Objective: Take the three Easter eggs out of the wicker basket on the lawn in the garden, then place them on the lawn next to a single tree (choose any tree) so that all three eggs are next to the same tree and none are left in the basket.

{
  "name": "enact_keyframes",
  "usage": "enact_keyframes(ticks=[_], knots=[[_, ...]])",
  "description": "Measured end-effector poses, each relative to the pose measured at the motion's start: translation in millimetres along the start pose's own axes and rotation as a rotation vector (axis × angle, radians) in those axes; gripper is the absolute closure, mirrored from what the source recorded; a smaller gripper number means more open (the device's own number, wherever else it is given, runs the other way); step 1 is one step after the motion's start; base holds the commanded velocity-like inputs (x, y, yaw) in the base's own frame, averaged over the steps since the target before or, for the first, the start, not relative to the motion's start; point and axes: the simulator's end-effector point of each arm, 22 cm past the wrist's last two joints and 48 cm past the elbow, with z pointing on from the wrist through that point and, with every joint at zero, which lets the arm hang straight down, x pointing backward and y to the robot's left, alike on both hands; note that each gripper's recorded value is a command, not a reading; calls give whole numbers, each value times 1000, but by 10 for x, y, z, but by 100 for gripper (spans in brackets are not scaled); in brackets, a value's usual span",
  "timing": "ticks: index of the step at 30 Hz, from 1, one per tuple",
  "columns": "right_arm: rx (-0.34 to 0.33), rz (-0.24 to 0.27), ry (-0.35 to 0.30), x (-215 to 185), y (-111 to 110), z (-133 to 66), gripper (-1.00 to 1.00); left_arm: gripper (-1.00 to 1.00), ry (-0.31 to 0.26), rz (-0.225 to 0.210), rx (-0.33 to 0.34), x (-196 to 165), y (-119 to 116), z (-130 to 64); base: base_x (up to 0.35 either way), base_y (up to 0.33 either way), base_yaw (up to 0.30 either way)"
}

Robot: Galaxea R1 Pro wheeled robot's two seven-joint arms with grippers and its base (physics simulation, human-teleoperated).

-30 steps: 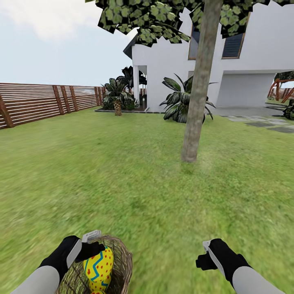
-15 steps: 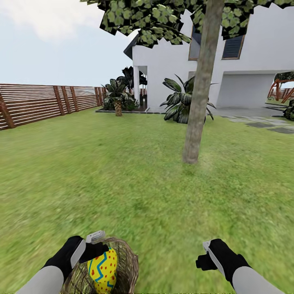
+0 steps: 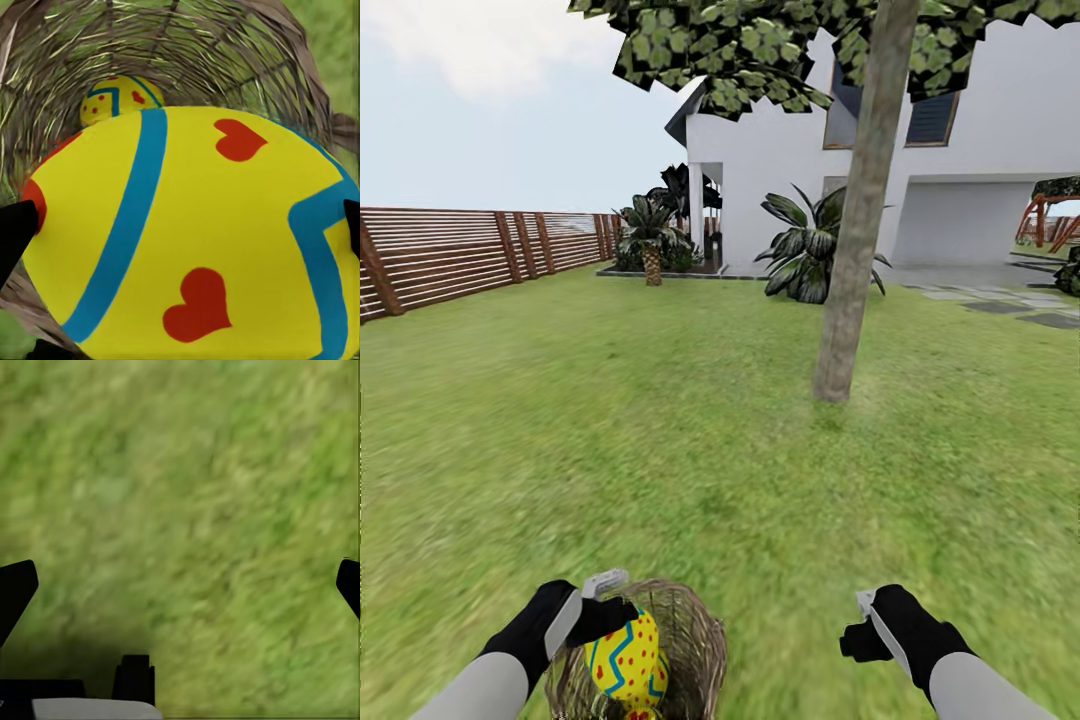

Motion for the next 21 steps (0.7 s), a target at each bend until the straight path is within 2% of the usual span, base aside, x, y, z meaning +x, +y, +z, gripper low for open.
enact_keyframes(ticks=[5, 21], knots=[[0, 0, 0, -25, -9, -87, -100, 100, 6, 1, 5, 1, -67, -65, -226, -88, 0], [-2, 0, 2, -102, -29, -362, -100, 100, 8, -4, 18, -83, -227, -312, -4, 5, 0]])
